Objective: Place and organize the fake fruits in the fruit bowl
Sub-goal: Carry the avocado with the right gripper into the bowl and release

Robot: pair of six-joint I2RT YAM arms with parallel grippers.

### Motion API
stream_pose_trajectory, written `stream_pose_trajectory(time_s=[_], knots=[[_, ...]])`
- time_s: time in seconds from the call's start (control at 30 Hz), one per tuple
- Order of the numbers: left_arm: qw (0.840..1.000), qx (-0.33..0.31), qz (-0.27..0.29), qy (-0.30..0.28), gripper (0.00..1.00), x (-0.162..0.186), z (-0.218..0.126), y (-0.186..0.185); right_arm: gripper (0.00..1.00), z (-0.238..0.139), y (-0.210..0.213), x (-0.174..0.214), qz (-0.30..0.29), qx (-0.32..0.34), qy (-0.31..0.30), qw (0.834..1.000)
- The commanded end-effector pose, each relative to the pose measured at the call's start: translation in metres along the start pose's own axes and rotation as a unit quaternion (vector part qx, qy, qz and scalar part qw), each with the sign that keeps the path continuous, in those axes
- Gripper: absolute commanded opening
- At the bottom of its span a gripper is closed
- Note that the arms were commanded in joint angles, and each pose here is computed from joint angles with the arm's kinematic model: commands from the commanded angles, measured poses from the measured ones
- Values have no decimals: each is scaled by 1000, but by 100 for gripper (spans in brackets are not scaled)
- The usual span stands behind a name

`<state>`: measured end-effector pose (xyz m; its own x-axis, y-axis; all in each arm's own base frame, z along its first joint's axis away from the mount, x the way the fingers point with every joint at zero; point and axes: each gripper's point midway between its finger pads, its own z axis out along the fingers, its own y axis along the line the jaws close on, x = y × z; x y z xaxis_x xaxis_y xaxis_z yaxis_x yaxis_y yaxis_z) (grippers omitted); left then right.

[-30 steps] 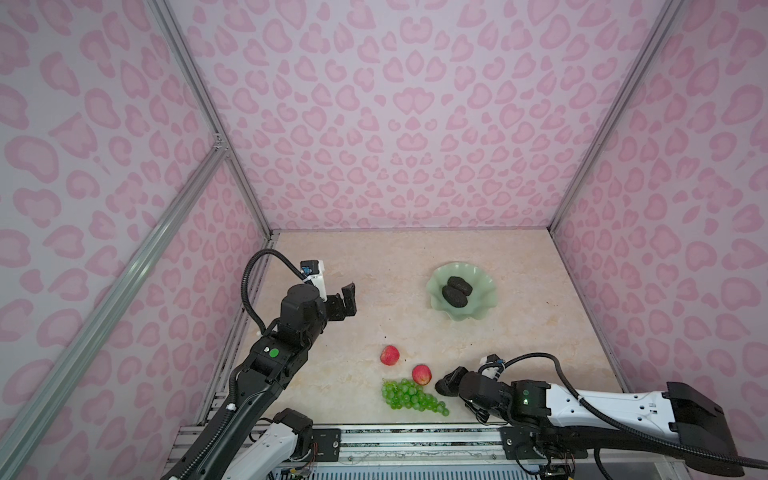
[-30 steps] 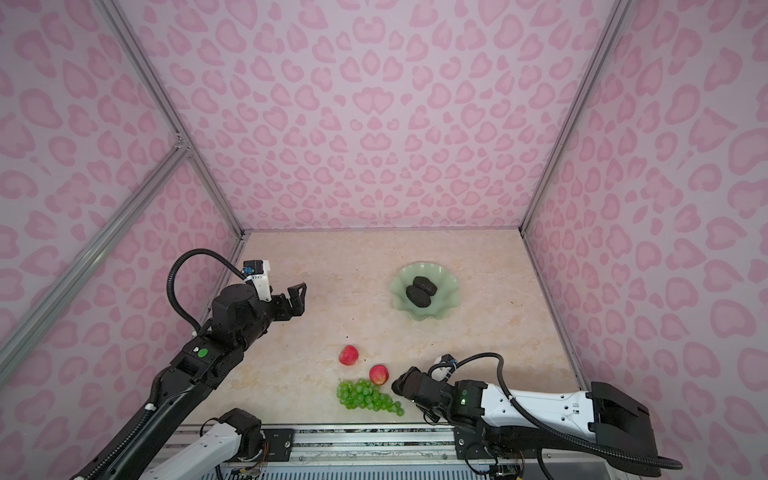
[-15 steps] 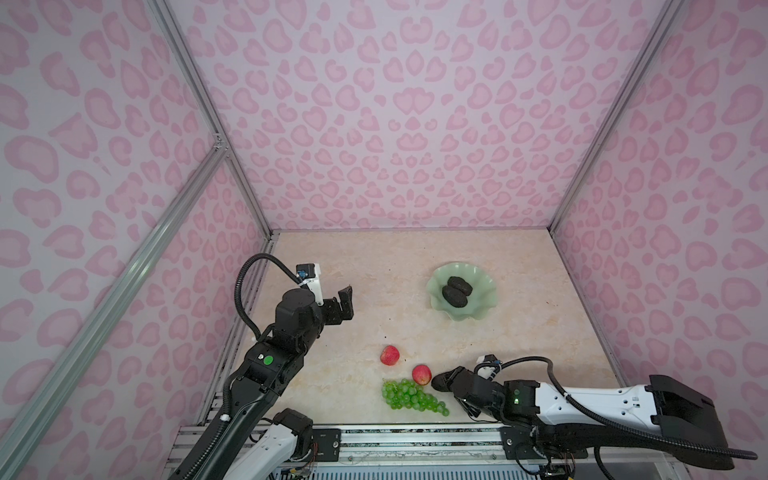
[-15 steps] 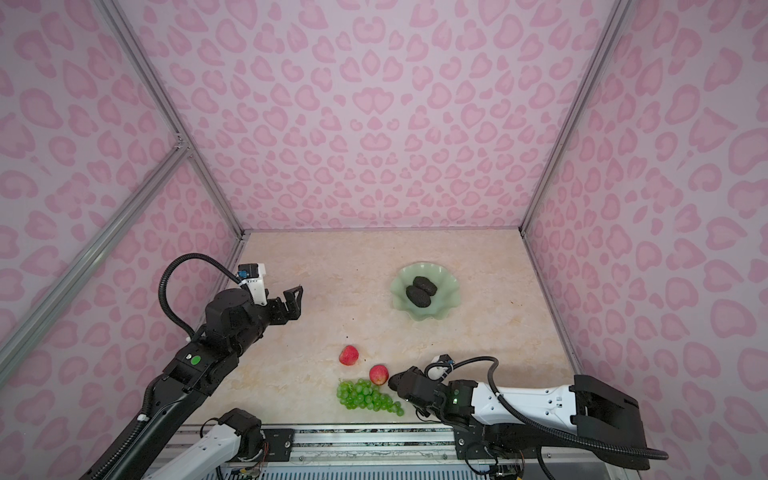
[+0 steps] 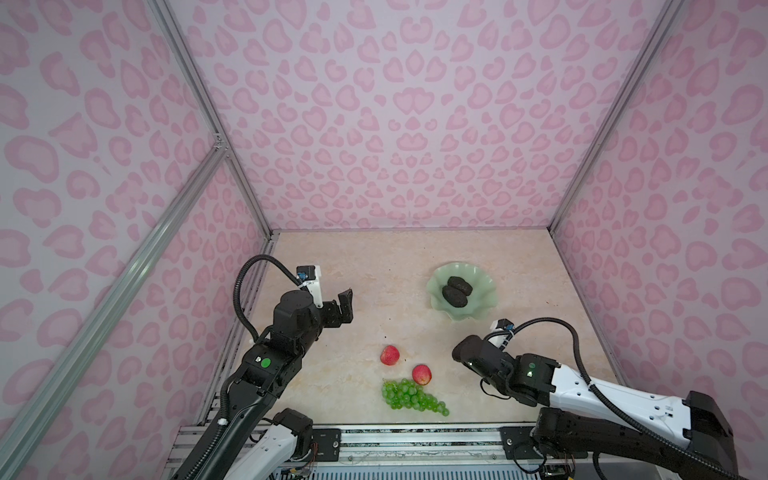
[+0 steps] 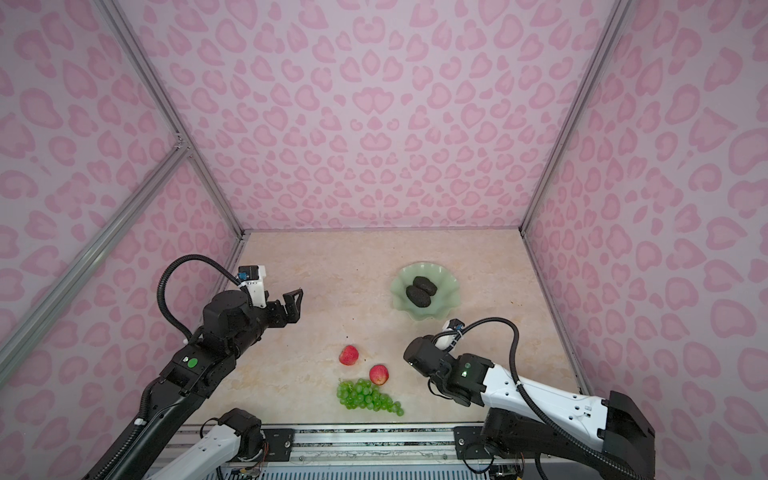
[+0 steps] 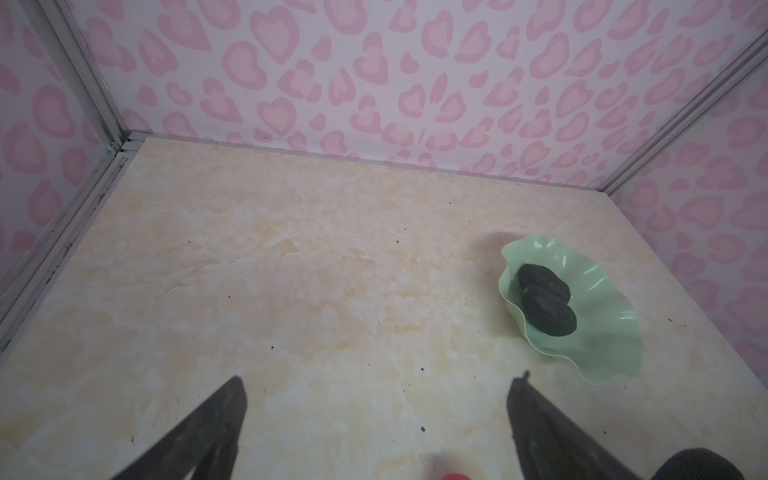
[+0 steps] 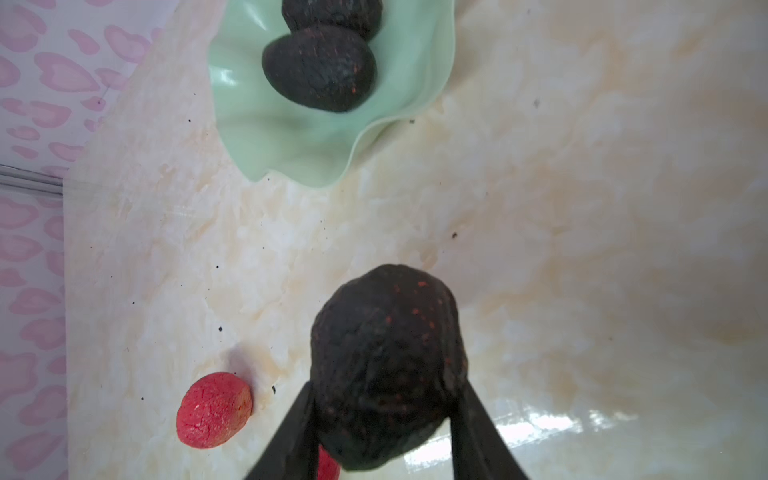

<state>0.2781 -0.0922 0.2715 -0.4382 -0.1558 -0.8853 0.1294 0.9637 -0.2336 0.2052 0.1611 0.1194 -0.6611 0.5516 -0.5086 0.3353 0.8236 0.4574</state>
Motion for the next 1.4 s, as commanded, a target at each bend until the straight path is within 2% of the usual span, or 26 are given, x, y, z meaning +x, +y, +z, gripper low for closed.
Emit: stream_pose_trajectory(time_s=[0.0,0.2,0.37,0.5,0.7,0.93,1.03,1.17,1.37], knots=[[1000,24,7,2,99,-3,-3,-9,31,-5,-3,-31,-118,22,-9,993],[997,68,18,21,99,2,-4,-25,31,-12,6,-93,-187,30,0,982],[991,124,36,42,98,4,-7,-45,31,4,15,-120,-212,28,9,977],[985,155,45,53,99,7,-10,-56,32,31,24,-125,-214,-5,42,976],[983,166,56,55,99,9,-9,-59,32,72,18,-134,-194,-10,59,979],[973,202,77,82,99,19,-5,-71,31,118,19,-139,-190,-19,84,978],[966,229,81,94,99,26,-7,-79,32,136,14,-135,-188,-4,102,977],[958,251,85,108,99,33,-7,-86,41,154,5,-133,-184,20,115,976],[963,227,86,114,99,36,0,-78,61,148,13,-148,-180,16,96,979]])
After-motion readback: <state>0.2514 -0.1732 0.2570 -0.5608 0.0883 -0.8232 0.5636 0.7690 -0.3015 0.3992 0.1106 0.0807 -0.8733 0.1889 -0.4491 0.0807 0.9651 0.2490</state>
